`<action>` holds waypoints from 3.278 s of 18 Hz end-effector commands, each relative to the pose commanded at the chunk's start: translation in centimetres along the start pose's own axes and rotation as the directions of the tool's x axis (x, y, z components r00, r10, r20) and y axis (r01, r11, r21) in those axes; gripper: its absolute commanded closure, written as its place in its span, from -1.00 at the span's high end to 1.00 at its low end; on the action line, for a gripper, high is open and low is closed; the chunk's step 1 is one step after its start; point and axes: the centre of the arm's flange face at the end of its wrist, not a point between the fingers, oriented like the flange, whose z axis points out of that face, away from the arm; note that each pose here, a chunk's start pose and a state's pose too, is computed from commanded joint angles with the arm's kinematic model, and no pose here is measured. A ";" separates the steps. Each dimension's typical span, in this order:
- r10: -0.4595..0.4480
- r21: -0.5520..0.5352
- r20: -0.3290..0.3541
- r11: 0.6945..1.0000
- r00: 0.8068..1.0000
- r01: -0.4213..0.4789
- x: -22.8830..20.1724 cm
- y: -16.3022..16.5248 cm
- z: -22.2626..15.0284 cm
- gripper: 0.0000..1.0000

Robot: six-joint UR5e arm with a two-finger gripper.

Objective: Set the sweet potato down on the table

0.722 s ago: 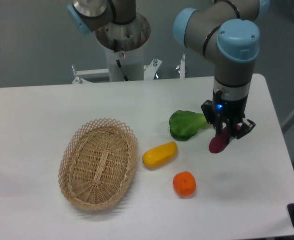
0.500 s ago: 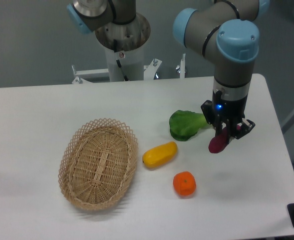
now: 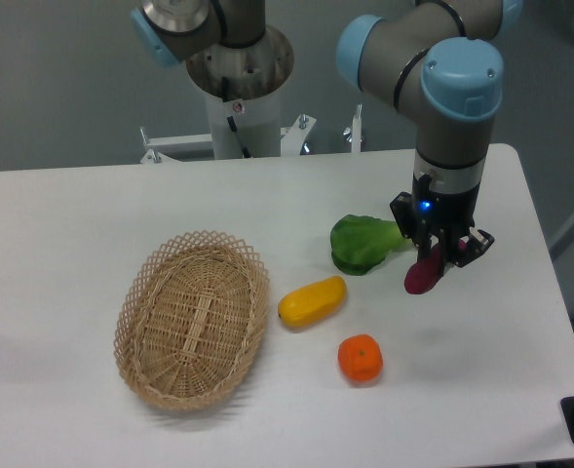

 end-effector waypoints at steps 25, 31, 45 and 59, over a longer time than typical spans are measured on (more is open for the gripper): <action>0.087 -0.134 -0.060 0.986 0.994 -0.094 5.8 4.0 17.6 -0.55; 0.038 -0.135 -0.053 0.990 0.998 -0.045 5.7 4.0 17.7 -0.45; -0.144 -0.074 0.138 0.985 0.980 0.155 1.2 -0.7 10.7 1.00; -0.100 -0.030 0.302 0.993 0.948 0.115 -6.6 -2.0 -4.7 1.00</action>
